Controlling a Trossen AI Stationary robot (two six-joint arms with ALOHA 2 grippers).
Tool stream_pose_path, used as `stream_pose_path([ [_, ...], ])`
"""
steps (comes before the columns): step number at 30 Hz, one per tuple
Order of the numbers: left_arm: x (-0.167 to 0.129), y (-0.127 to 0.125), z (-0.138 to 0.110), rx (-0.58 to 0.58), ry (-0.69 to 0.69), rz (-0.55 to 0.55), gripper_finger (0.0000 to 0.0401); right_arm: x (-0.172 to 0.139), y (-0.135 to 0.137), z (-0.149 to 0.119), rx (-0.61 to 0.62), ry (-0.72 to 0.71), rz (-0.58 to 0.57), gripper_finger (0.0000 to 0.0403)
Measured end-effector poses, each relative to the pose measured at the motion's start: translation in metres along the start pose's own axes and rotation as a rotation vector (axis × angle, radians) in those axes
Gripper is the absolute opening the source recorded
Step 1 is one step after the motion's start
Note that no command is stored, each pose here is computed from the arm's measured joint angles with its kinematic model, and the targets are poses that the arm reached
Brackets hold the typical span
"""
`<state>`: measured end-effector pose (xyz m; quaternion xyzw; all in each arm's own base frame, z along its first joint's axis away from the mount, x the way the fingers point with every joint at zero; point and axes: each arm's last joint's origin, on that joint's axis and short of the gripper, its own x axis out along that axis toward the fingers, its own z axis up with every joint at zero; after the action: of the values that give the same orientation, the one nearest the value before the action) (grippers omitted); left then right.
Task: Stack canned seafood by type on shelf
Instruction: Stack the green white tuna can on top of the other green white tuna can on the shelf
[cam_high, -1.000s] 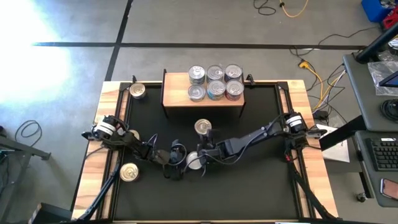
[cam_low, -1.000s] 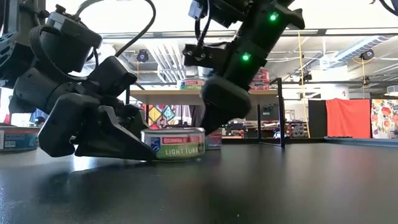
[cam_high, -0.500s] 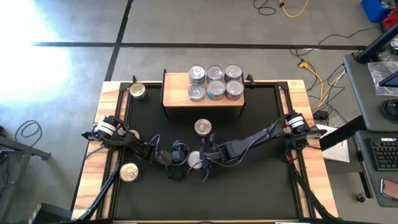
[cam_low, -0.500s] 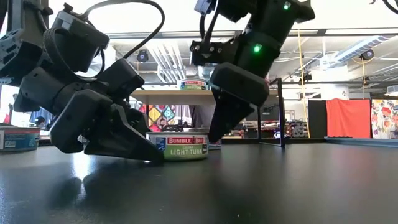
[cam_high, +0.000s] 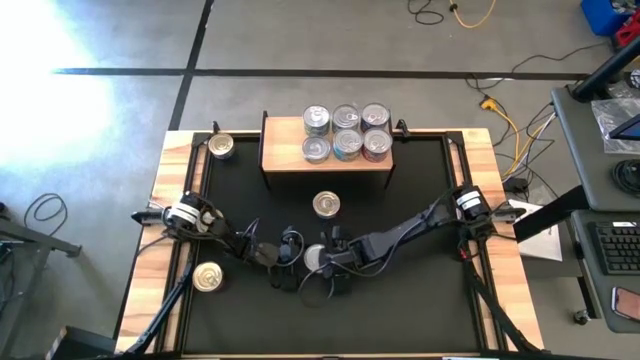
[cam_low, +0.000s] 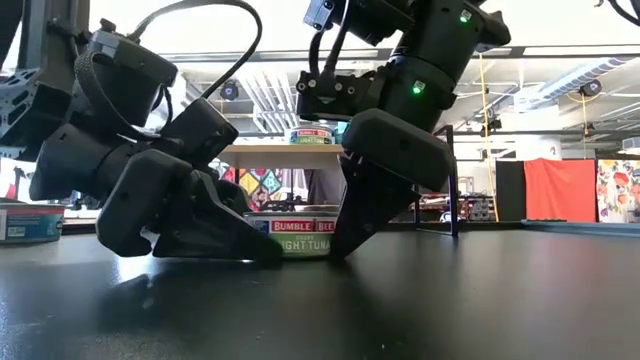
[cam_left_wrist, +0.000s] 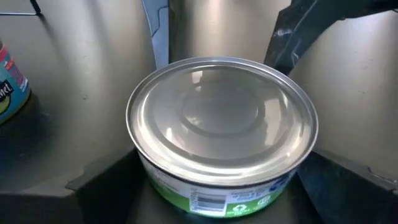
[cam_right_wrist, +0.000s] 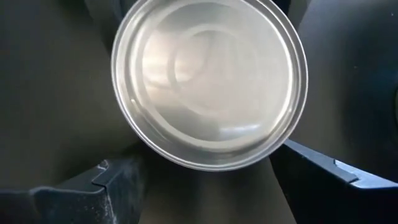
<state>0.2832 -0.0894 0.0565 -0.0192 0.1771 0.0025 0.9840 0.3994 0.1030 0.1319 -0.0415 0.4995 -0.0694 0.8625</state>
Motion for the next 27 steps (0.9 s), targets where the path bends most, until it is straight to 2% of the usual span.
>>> stream_pose_path([
  [17, 0.012, -0.003, 0.002, -0.056, -0.067, 0.063, 0.0400, -0.001, 0.004, -0.001, -0.010, -0.008, -0.008, 0.0314],
  [24, 0.014, -0.003, 0.003, -0.054, -0.078, 0.069, 0.0370, -0.002, 0.004, -0.002, -0.017, -0.002, -0.017, 0.0317],
  [27, 0.013, -0.002, 0.006, -0.072, -0.111, 0.094, 0.0369, -0.012, 0.004, -0.001, -0.045, 0.027, -0.058, 0.0320],
])
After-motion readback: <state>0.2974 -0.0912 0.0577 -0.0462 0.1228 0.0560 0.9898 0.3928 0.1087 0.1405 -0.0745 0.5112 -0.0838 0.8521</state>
